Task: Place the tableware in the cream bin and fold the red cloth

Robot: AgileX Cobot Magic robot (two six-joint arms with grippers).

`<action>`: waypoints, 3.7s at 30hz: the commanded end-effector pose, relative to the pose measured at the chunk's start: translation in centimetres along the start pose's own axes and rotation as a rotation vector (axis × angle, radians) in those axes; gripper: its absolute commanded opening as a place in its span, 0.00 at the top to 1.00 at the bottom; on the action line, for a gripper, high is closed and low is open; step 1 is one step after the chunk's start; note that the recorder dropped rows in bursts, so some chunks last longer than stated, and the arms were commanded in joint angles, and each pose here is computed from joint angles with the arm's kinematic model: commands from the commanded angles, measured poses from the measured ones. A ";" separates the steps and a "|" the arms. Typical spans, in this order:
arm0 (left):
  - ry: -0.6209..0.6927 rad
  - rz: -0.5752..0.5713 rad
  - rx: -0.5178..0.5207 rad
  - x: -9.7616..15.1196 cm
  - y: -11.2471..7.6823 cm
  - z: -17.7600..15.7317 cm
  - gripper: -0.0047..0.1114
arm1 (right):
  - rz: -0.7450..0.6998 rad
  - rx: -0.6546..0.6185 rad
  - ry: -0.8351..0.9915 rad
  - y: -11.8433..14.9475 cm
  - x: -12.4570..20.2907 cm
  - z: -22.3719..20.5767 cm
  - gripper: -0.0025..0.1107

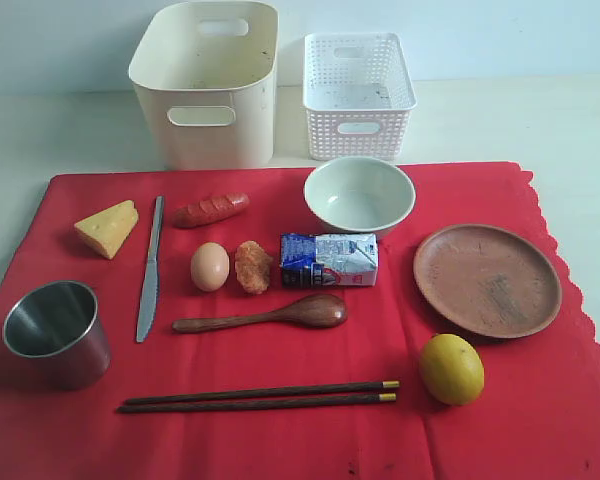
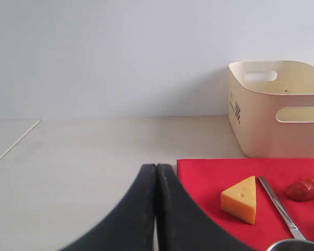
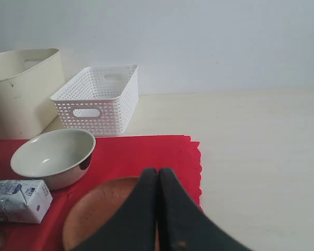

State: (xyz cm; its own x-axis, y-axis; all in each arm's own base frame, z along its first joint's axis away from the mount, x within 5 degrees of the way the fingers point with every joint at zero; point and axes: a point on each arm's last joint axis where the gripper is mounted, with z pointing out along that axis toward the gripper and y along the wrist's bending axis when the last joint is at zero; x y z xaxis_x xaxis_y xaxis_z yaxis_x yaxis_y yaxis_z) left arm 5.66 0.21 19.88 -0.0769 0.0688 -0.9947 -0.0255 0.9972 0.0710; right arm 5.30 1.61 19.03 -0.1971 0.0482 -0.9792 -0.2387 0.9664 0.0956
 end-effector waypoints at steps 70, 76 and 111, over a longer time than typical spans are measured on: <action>-0.008 0.002 -0.003 0.0 0.0 0.0 0.96 | 0.216 0.019 -0.397 -0.6 -3.3 -0.7 0.98; -0.008 0.002 -0.003 0.0 0.0 0.0 0.96 | 0.294 0.033 -0.700 -1.1 -6.1 -2.3 0.98; -0.008 0.002 -0.003 0.0 0.0 0.0 0.96 | -0.172 -0.657 0.330 11.7 -12.4 21.3 0.98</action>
State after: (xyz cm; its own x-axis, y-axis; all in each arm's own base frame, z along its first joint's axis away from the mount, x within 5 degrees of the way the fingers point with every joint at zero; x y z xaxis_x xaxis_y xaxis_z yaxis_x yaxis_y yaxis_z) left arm 5.66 0.21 19.88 -0.0769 0.0688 -0.9947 -0.0255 0.9972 0.0710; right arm 24.02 15.34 29.04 -0.3489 -0.1889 -0.9179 -0.7986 0.5725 0.1857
